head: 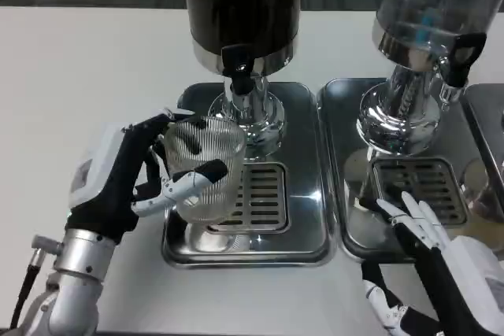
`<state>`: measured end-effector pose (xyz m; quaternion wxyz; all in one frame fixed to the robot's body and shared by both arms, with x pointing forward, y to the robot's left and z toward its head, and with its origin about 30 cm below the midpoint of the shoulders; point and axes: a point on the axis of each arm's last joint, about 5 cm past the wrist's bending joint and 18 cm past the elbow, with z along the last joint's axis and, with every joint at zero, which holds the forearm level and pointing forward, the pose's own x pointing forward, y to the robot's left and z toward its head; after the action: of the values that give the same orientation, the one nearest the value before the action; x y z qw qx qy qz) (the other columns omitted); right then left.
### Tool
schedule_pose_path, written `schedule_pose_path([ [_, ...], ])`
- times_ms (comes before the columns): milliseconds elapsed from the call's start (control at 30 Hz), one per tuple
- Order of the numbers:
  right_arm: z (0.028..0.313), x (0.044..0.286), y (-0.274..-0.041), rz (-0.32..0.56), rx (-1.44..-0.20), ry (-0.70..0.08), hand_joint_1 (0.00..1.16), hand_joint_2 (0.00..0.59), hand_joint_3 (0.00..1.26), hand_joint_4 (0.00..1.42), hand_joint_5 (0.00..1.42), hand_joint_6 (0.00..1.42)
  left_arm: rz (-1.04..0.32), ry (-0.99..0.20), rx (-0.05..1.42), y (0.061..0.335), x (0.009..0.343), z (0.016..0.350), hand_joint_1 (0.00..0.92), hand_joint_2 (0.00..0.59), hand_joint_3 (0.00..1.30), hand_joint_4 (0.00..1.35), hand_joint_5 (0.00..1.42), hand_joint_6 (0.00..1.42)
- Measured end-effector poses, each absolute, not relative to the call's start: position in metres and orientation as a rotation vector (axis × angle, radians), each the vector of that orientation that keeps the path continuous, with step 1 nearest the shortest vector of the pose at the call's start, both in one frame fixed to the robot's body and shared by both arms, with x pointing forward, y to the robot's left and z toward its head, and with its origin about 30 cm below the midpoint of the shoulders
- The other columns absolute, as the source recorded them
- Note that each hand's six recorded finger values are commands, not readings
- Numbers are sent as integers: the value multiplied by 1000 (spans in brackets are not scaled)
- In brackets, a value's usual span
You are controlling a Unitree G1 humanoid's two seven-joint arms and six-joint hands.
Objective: Grasp the cup under the faucet to collect the drink, then remove the cup.
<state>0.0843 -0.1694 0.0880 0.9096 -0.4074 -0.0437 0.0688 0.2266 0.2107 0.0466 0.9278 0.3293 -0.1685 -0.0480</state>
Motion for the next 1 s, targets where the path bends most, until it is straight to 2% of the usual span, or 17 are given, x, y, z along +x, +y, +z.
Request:
schedule_pose_path([
  [1000, 96, 82, -163, 120, -805, -111, 668, 510, 178, 34, 26, 251, -128, -233, 650, 185, 242, 41, 279, 164, 608, 671, 912, 1139],
])
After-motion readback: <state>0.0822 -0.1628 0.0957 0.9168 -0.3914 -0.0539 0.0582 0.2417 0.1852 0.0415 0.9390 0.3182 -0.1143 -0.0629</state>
